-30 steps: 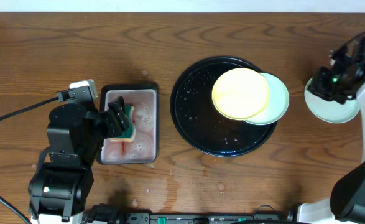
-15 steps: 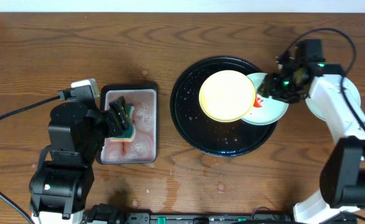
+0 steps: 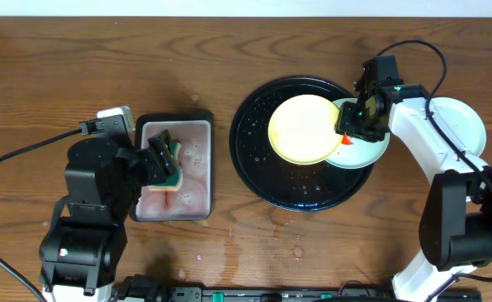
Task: Clean dirty plates on tray and stack at the side
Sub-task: 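Lower the yellow plate onto the light green plate at the right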
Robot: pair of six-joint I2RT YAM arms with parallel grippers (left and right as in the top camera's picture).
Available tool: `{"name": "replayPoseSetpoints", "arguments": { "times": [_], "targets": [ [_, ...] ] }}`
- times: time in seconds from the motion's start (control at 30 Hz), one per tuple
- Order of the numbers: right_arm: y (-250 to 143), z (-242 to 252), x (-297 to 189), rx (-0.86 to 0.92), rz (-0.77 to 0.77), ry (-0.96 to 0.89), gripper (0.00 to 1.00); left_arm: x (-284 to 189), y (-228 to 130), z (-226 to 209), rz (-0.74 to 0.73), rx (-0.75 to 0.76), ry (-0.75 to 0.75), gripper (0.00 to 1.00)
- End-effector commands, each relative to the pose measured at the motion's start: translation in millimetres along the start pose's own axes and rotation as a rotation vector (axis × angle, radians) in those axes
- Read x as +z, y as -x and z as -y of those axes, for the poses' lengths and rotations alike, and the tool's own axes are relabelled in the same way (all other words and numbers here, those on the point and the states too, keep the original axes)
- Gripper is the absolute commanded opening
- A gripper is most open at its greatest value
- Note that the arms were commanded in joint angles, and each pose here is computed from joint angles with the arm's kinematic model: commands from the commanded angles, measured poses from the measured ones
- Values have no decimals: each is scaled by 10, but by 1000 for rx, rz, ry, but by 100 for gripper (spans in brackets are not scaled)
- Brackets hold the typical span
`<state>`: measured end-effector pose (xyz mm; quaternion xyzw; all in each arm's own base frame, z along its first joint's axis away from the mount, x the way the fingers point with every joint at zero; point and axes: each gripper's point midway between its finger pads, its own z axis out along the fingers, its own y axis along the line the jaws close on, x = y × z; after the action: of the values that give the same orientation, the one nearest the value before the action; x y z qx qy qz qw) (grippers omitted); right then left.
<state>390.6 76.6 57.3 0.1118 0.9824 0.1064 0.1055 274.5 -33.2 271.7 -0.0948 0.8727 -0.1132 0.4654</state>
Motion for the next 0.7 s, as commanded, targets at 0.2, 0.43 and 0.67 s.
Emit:
{"name": "replayPoseSetpoints", "arguments": {
  "times": [0.2,0.43,0.67],
  "targets": [
    [-108,23,287,30,-68,-14,12,-7,18,8,6,2,-4,75],
    [-33,-24,189,30,-40,-2,1,-7,27,11,10,2,-6,75],
    [327,-116,-706,45,133,50,1,-7,26,11,9,2,-6,75]
  ]
}}
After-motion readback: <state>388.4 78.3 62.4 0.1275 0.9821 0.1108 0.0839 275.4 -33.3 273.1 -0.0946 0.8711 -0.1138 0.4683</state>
